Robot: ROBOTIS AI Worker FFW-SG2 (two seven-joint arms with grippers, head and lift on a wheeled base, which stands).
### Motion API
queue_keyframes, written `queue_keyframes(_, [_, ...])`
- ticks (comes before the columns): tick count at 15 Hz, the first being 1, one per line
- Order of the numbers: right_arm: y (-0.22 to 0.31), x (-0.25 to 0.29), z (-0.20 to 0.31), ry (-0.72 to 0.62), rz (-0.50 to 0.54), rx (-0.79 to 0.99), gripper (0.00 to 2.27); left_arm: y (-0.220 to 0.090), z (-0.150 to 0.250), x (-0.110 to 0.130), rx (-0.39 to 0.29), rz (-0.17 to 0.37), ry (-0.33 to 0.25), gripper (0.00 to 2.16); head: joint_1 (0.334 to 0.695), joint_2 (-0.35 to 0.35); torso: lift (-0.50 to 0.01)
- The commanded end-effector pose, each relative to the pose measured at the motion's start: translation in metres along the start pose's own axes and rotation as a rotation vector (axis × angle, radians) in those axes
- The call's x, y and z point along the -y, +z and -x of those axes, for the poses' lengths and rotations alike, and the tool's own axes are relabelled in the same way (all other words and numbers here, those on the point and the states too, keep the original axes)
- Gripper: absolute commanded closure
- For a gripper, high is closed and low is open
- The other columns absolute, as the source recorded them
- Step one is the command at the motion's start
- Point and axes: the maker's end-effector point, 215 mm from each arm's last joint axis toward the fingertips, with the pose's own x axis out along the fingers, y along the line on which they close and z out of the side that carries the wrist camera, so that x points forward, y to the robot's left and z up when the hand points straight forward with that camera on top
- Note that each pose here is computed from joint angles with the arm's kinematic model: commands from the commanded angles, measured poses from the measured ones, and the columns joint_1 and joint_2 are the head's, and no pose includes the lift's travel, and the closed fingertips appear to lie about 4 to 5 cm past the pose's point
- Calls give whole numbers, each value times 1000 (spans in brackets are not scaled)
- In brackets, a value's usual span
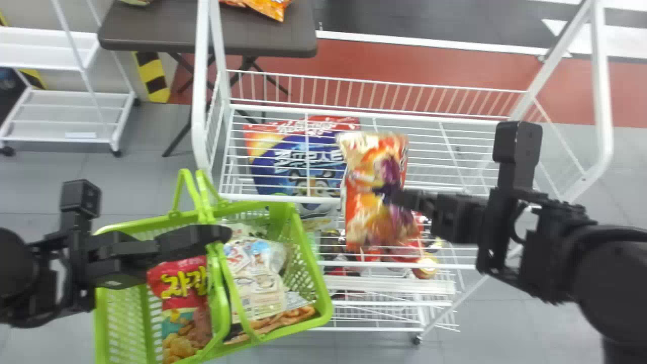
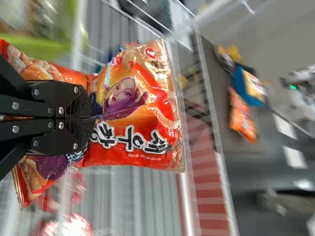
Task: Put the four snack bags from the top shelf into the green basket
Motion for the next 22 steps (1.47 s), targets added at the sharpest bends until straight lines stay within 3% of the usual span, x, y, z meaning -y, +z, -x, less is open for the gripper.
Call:
queue_keyframes(1, [-30,-48,12,115,13,-111,2260,-1,-2,2,-4,2,-12,2148,695,-59,0])
queue_keyframes(4, [-11,-95,7,215,77,-89,2260,-1,-3,2,-4,3,-13,2145,695,20,0])
queue_keyframes(6, [-25,-119,-10,252,105,-144,2260,-2,-5,2,-7,6,-19,2145,695,54,0])
queue_keyframes(12, [-82,-153,-53,341,69,-323,2260,-2,-13,11,-15,11,-44,2145,695,150,0])
queue_keyframes(19, [-104,-197,-61,472,27,-399,2260,-2,-14,12,-18,11,-49,2145,695,251,0])
queue_keyframes(21, [-114,-202,-62,516,-7,-433,2084,-3,-15,13,-20,15,-55,2145,695,266,0])
queue_keyframes(22, [-114,-202,-63,525,-11,-438,1706,-4,-15,13,-21,20,-55,2148,695,271,0])
